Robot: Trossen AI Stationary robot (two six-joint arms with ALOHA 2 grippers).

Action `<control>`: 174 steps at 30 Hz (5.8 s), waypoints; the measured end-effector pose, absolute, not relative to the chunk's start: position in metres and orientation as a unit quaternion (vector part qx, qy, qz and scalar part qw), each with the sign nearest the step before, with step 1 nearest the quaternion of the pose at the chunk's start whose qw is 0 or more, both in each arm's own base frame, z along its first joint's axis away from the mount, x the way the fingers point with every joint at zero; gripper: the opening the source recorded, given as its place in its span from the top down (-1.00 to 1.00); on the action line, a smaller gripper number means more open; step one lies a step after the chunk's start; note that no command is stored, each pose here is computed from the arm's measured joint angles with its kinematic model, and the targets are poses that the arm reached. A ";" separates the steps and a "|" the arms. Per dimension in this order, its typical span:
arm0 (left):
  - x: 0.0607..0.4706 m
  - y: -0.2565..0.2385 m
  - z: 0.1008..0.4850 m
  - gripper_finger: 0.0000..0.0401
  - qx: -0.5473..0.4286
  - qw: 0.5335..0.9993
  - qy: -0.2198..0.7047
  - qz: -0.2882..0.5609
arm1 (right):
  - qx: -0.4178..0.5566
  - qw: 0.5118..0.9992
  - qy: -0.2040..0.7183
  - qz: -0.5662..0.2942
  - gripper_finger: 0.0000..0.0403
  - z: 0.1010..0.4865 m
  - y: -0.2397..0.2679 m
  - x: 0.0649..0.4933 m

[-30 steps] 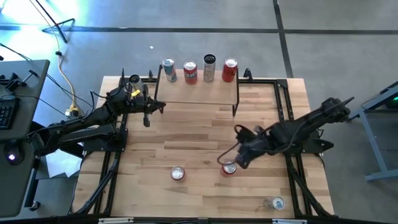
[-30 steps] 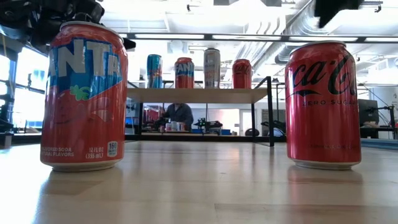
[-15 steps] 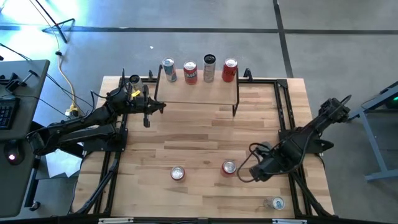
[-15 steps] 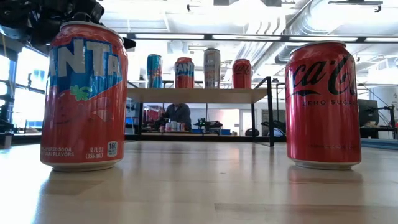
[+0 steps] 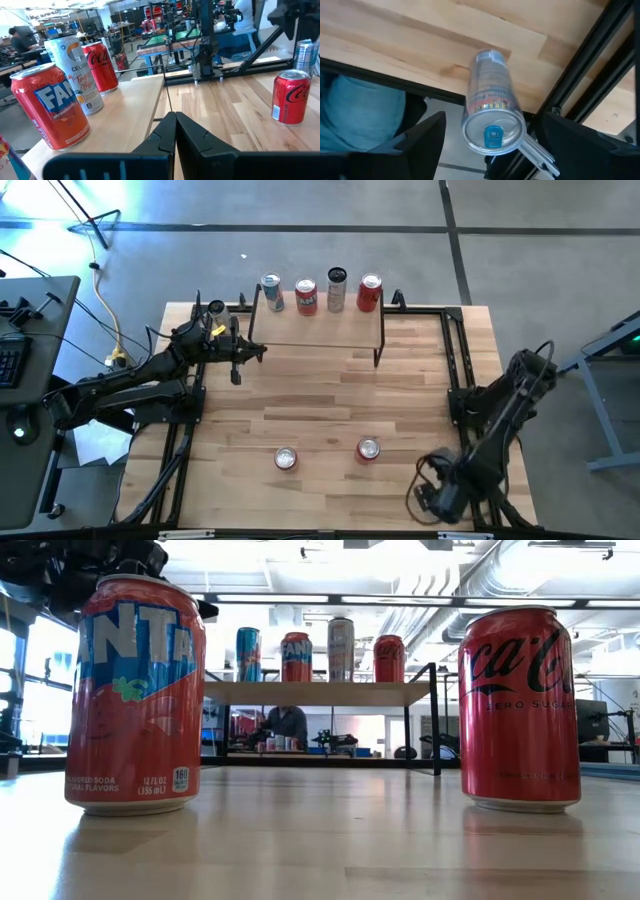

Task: Place canned beverage on shelf
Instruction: Put the blue soda can on the shelf aligned with the other blue soda can

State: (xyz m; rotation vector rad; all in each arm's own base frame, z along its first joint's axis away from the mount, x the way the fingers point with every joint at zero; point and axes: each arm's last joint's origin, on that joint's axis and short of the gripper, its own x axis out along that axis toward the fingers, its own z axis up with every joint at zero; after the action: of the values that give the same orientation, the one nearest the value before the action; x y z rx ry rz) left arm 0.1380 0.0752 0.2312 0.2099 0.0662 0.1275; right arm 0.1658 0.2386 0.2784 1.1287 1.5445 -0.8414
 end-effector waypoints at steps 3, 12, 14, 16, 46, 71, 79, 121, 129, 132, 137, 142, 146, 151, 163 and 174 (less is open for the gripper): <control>0.138 0.075 0.231 1.00 0.098 0.993 0.033 0.064 | 0.464 0.501 0.641 -0.351 -0.58 0.271 0.248 0.165; 0.138 0.075 0.230 1.00 0.092 0.993 0.037 0.064 | 0.450 0.507 0.645 -0.352 -0.58 0.259 0.260 0.164; 0.138 0.075 0.230 1.00 0.092 0.993 0.037 0.064 | 0.449 0.507 0.645 -0.354 -0.57 0.259 0.259 0.164; 0.138 0.075 0.230 1.00 0.091 0.993 0.039 0.064 | 0.446 0.507 0.645 -0.357 -0.57 0.259 0.259 0.163; 0.138 0.075 0.230 1.00 0.078 0.994 0.038 0.067 | 0.461 0.576 0.625 -0.254 -0.10 0.365 0.209 0.230; 0.145 0.061 0.230 1.00 0.088 0.995 0.035 0.031 | 0.277 0.711 0.631 -0.137 -0.10 0.326 -0.032 0.412; 0.147 0.057 0.230 1.00 0.088 0.995 0.036 0.040 | 0.288 0.673 0.659 -0.174 -0.10 0.283 -0.062 0.430; 0.155 0.031 0.224 1.00 0.080 0.995 0.067 0.001 | 0.009 0.755 0.640 -0.145 0.92 0.317 0.013 0.415; 0.157 0.025 0.224 1.00 0.085 0.994 0.065 0.005 | -0.026 0.786 0.600 -0.149 0.98 0.269 0.055 0.394; 0.157 0.022 0.224 1.00 0.081 0.995 0.065 0.003 | -0.003 0.820 0.555 -0.139 1.00 0.264 0.063 0.373; 0.158 0.012 0.220 1.00 0.069 0.993 0.084 -0.047 | 0.034 0.861 0.475 -0.179 1.00 0.258 0.053 0.336; 0.166 0.000 0.211 1.00 0.056 0.988 0.110 -0.088 | 0.057 0.875 0.421 -0.234 1.00 0.230 0.020 0.323; 0.181 -0.006 0.200 1.00 0.060 0.986 0.129 -0.090 | 0.056 0.881 0.391 -0.258 1.00 0.206 -0.001 0.321; 0.204 -0.009 0.184 1.00 0.055 0.986 0.131 -0.091 | 0.048 0.901 0.337 -0.270 1.00 0.184 -0.012 0.318; 0.247 -0.005 0.153 1.00 0.040 0.987 0.146 -0.047 | 0.087 0.940 0.241 -0.226 1.00 0.170 0.005 0.313; 0.269 -0.003 0.147 1.00 0.038 0.986 0.164 0.002 | 0.037 0.933 0.249 -0.257 1.00 0.190 0.025 0.313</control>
State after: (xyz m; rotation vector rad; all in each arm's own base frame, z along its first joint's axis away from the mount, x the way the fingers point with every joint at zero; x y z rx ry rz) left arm 0.2685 -0.0030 0.1472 0.0757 0.3287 0.0040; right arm 0.3134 0.0250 0.1904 0.0758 0.5086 -0.5254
